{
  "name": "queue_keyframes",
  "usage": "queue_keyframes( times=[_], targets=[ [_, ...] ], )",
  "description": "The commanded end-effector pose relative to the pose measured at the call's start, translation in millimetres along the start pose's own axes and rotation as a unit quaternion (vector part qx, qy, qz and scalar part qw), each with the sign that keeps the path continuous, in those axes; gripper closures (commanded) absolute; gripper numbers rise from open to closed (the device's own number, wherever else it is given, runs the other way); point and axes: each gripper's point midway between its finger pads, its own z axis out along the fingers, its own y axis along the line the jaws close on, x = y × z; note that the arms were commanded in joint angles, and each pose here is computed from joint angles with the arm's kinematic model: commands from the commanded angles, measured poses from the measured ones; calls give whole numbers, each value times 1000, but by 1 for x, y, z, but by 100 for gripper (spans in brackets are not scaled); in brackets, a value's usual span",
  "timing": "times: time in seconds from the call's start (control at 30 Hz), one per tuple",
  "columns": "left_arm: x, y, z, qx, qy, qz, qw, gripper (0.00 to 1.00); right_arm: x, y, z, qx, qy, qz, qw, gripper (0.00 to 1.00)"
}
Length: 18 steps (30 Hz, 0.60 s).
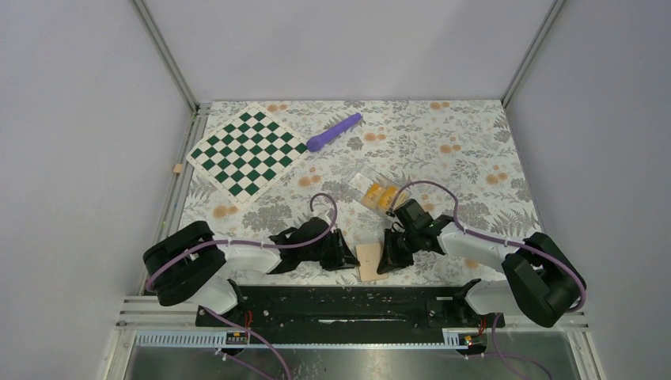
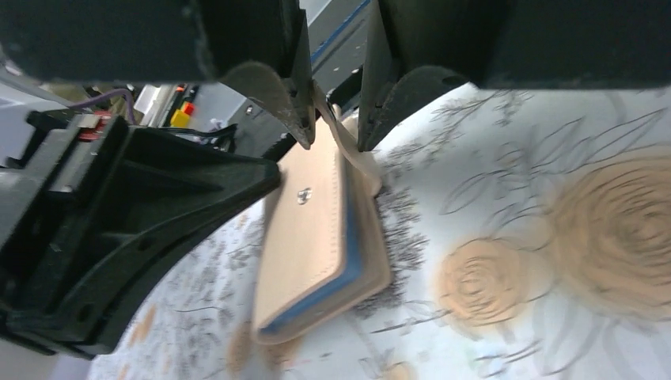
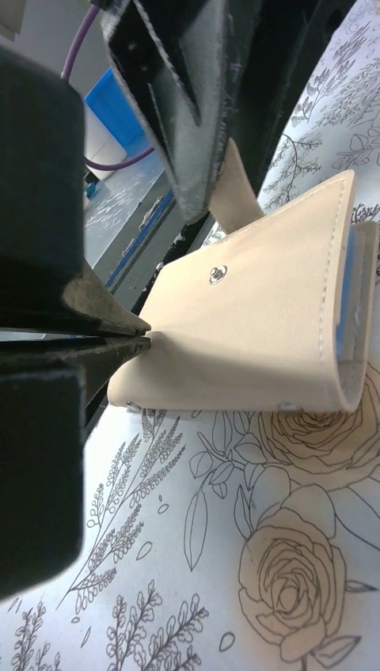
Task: Put the credit cards into the card holder
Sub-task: Close the card holder at the center of the board.
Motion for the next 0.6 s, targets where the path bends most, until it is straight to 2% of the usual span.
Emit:
queue_keyframes(
  times=[0.0, 0.23, 0.57],
  targets=[
    [-11, -63, -1, 98, -5, 19, 995, 73, -11, 13, -12, 1, -20, -32, 999, 94],
    [-8, -73, 6, 106, 10, 28, 994, 68, -16, 16, -13, 1, -27, -42, 999, 88],
    [-3, -66, 15, 102, 25, 25, 994, 67, -15, 2, -2, 25, -17, -41, 999, 87]
  ],
)
